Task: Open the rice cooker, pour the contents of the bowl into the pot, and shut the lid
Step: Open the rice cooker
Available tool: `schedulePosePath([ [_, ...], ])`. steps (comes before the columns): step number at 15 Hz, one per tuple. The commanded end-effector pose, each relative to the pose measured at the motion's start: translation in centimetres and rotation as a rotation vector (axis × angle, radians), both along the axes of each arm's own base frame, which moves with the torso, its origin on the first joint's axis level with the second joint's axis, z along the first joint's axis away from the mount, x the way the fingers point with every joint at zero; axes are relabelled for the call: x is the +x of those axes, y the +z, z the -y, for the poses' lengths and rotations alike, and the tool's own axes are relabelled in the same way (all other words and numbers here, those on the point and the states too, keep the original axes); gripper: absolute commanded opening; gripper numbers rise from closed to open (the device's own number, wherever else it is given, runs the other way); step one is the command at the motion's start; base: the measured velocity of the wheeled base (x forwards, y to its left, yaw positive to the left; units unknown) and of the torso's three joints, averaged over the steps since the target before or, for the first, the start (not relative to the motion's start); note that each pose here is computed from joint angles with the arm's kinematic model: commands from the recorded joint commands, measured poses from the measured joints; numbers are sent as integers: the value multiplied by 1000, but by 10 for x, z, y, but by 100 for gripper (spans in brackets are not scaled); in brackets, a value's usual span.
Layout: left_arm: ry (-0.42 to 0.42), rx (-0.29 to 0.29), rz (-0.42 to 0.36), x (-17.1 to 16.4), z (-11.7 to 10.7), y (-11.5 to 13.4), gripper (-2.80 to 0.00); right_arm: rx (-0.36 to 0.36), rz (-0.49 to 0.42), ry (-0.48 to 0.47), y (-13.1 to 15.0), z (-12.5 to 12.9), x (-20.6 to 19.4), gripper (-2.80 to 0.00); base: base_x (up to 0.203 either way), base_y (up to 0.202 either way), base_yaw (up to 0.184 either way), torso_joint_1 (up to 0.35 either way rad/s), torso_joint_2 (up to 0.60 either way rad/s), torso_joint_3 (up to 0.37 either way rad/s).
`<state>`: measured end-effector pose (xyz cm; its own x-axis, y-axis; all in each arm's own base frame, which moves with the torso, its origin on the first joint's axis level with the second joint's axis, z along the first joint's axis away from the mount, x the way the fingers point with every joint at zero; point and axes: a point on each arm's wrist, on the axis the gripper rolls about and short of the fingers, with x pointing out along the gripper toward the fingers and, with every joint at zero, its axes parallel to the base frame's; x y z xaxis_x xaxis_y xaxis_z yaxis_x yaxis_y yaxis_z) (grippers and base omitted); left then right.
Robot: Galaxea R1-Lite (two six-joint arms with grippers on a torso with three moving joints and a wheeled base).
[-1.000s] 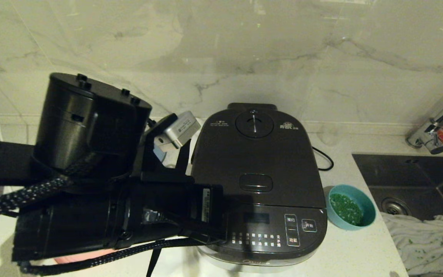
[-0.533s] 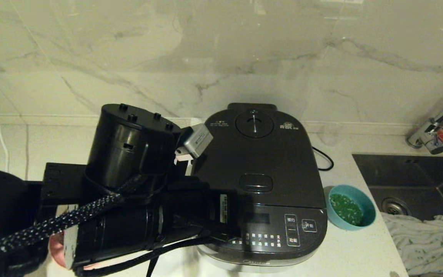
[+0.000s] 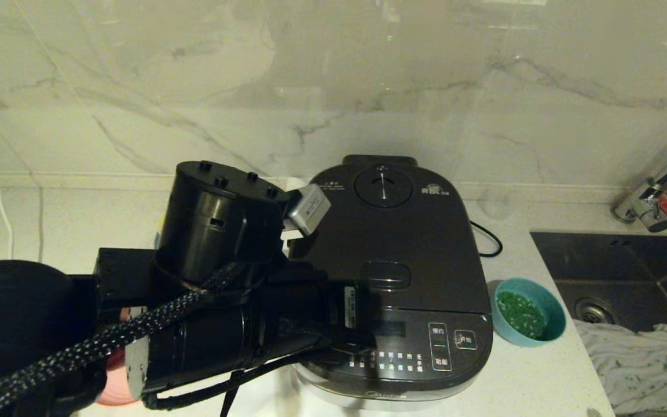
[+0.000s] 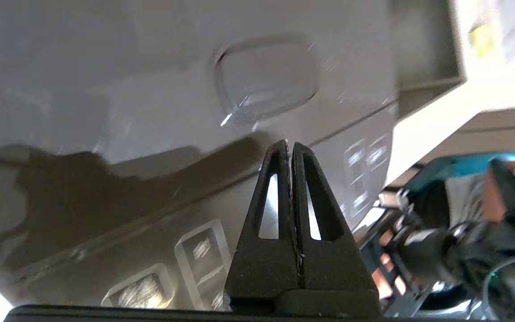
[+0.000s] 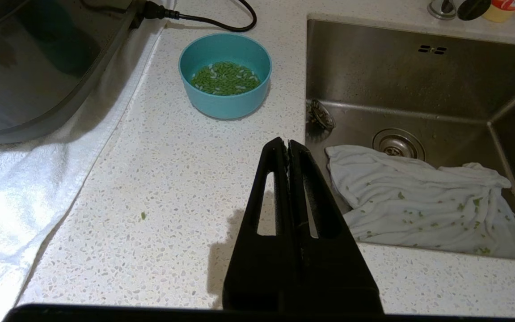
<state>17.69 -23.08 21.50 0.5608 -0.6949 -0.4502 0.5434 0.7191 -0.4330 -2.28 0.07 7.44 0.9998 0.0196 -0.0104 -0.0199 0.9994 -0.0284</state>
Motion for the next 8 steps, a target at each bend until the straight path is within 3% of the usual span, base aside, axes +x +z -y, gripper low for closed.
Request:
schedulePosePath([
  [1, 4, -20, 11, 3, 4, 0, -280, 0, -2, 0, 0, 0, 0, -280, 0, 0, 0, 0, 0, 0],
  [5, 13, -6, 9, 8, 6, -5, -280, 0, -2, 0, 0, 0, 0, -280, 0, 0, 0, 0, 0, 0],
  [8, 28, -35, 35, 15, 6, -2, -280, 0, -2, 0, 0, 0, 0, -280, 0, 0, 0, 0, 0, 0],
])
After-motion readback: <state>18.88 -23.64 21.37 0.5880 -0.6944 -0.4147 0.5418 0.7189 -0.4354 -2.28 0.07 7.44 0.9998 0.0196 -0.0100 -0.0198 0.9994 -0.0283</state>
